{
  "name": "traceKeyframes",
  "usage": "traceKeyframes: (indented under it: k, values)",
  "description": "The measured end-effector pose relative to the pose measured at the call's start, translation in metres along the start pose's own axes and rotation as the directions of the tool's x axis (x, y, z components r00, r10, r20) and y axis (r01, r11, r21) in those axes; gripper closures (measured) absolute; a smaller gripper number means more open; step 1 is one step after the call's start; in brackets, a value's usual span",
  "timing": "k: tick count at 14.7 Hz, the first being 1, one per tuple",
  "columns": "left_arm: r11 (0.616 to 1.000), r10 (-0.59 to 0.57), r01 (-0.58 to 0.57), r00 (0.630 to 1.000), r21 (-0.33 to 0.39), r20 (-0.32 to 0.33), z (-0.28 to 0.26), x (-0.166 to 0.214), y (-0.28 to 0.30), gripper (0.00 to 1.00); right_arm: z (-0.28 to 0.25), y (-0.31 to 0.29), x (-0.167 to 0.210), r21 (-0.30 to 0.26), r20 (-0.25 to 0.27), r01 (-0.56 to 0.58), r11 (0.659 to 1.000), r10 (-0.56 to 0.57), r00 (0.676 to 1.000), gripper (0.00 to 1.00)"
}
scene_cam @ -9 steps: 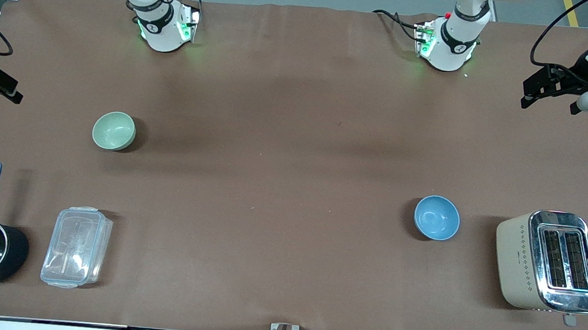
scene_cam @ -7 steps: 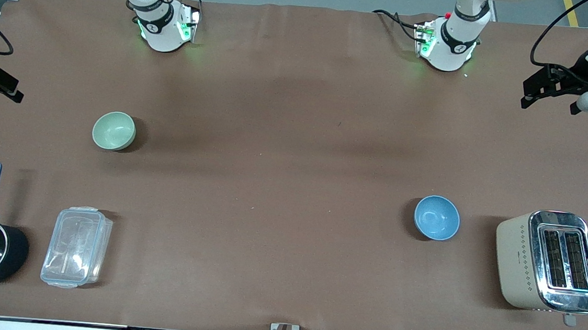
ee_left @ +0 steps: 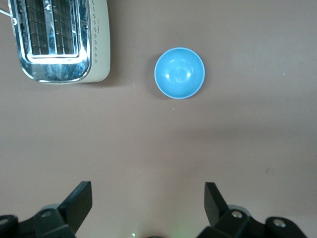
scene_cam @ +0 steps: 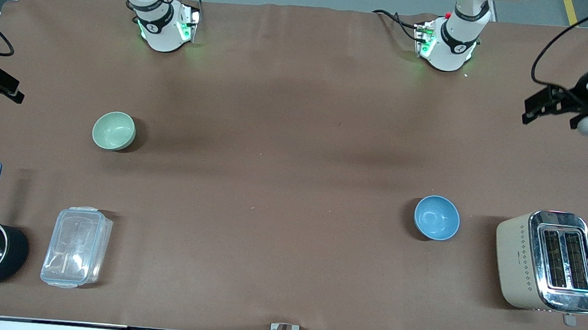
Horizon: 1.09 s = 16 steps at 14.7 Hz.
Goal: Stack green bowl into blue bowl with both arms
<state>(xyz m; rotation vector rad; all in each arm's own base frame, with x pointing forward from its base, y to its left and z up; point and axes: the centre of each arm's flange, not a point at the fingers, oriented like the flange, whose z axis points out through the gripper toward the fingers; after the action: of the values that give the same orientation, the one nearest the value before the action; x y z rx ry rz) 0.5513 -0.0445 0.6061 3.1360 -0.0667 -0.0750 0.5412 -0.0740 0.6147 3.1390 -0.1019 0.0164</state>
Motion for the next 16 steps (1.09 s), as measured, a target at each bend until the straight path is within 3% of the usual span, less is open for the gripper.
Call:
traceKeyframes:
  k: [4,7,12,16]
  values:
    - [1.000,0.005,-0.005,1.000,0.016,0.023,0.096,0.066,-0.003,0.00,0.012,0.000,0.003,0.000,0.013,0.000,1.000,0.000,1.000,0.00]
    - [0.999,0.019,-0.019,1.000,0.031,0.002,0.166,0.093,-0.002,0.00,0.044,0.005,0.008,0.000,0.034,-0.009,1.000,0.009,0.999,0.00]
    - [0.999,0.033,-0.032,0.998,0.020,-0.048,0.260,0.106,0.002,0.00,0.113,0.032,0.007,-0.001,0.029,-0.046,0.999,0.046,0.999,0.00]
    - [0.999,0.035,-0.034,0.994,0.010,-0.105,0.323,0.101,0.002,0.01,0.193,0.085,-0.012,0.016,-0.007,0.008,1.000,-0.008,1.000,0.01]
